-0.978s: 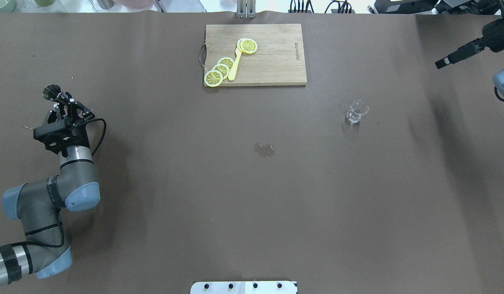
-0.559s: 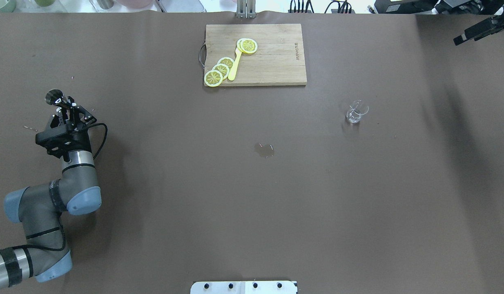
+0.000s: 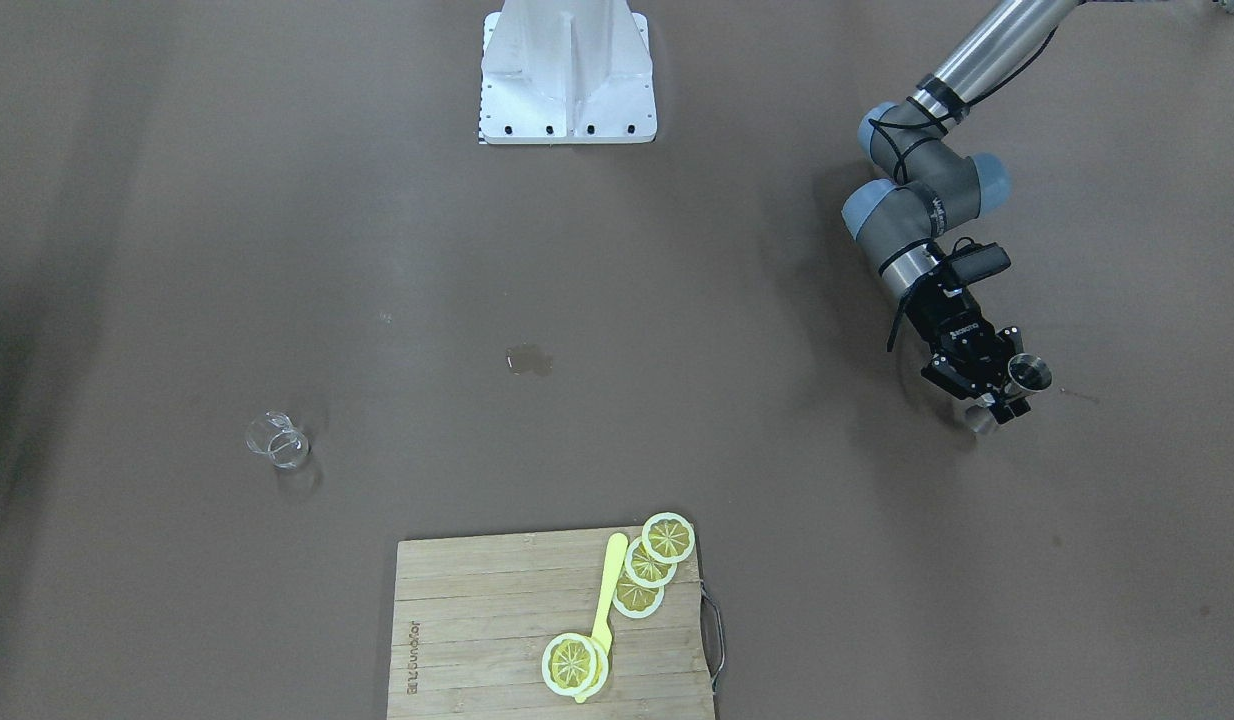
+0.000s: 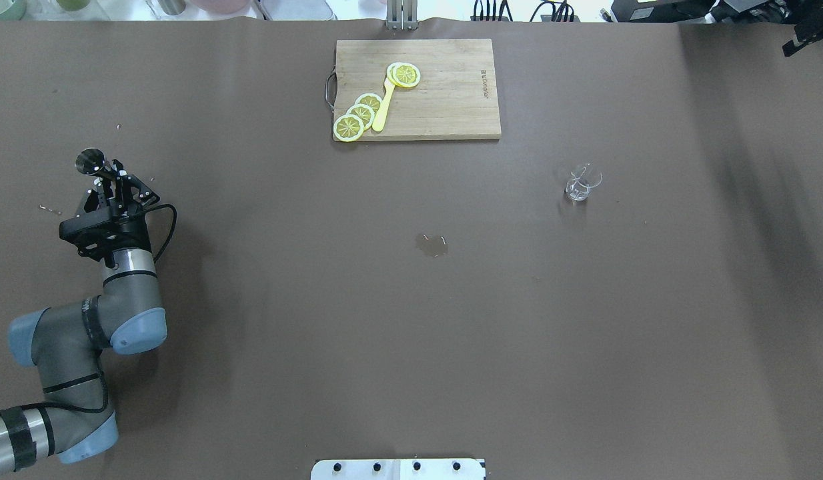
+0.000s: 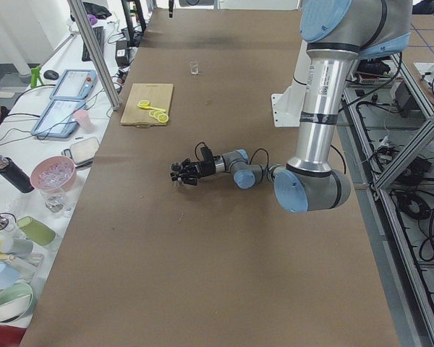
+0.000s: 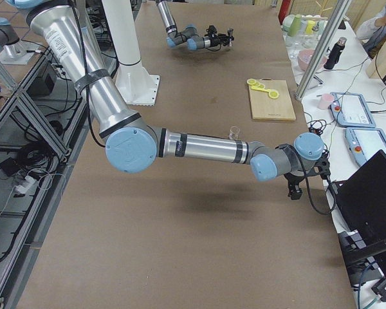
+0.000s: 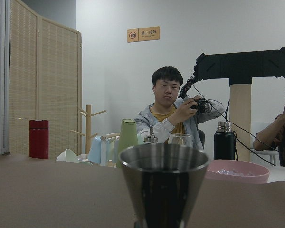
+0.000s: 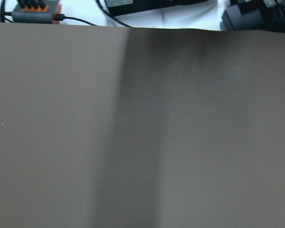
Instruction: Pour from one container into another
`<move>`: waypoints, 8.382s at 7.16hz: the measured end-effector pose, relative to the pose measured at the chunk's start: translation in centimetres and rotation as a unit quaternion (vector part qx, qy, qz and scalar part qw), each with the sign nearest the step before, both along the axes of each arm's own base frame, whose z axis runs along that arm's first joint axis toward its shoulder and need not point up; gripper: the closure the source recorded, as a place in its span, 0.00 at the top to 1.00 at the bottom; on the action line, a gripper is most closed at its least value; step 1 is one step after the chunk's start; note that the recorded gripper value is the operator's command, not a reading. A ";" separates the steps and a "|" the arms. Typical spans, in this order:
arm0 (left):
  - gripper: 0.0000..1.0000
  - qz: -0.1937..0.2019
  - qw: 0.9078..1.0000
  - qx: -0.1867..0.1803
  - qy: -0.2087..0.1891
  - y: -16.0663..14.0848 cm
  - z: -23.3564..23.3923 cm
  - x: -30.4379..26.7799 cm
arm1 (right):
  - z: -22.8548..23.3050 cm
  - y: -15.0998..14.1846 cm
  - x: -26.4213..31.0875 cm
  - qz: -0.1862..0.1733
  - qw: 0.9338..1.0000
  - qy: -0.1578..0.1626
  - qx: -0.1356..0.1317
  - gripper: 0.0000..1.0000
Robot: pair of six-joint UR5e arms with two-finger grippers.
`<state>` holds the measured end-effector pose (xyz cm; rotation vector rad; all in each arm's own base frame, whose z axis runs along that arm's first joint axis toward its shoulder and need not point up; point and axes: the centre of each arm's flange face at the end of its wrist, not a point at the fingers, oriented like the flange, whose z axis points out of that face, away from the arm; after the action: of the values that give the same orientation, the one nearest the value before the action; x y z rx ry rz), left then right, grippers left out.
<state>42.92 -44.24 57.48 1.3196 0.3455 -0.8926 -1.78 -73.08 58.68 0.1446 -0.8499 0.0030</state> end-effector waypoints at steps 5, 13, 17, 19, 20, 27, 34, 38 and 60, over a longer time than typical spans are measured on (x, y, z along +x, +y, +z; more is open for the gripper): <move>0.47 0.000 1.000 0.000 0.001 0.1 -0.1 0.0 | -0.3 4.8 3.7 0.029 0.981 0.050 -0.185 1.00; 0.99 0.003 1.000 0.007 -0.003 0.8 0.0 0.0 | 4.2 22.5 7.9 0.062 0.976 0.048 -0.204 1.00; 0.99 0.012 1.000 0.019 0.000 3.1 -0.7 -1.1 | 4.5 23.1 7.9 0.062 0.975 0.049 -0.206 1.00; 0.99 0.014 1.000 0.023 0.005 3.5 -1.5 -1.7 | 4.6 23.1 7.9 0.062 0.975 0.048 -0.207 1.00; 0.99 0.015 1.000 0.024 0.007 3.7 -2.0 -1.9 | 4.5 23.2 8.0 0.062 0.975 0.048 -0.206 1.00; 0.99 0.036 0.998 0.052 0.009 8.6 -9.9 -5.8 | 3.2 23.6 8.2 0.065 0.978 0.047 -0.194 1.00; 0.99 0.162 0.987 -0.022 -0.004 5.4 -26.1 -8.4 | 3.1 23.7 8.3 0.066 0.978 0.047 -0.192 1.00; 0.99 0.310 0.948 -0.064 -0.046 -5.7 -31.3 -14.3 | 3.0 23.6 8.3 0.066 0.978 0.047 -0.192 1.00; 0.99 0.628 0.676 -0.375 0.096 -4.9 6.1 -48.2 | 1.8 23.8 7.8 -0.011 0.993 0.060 -0.102 1.00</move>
<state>-5.27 -49.15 63.54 0.0121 0.8022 0.0964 5.97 -49.25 60.44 -0.0556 -0.7264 0.0605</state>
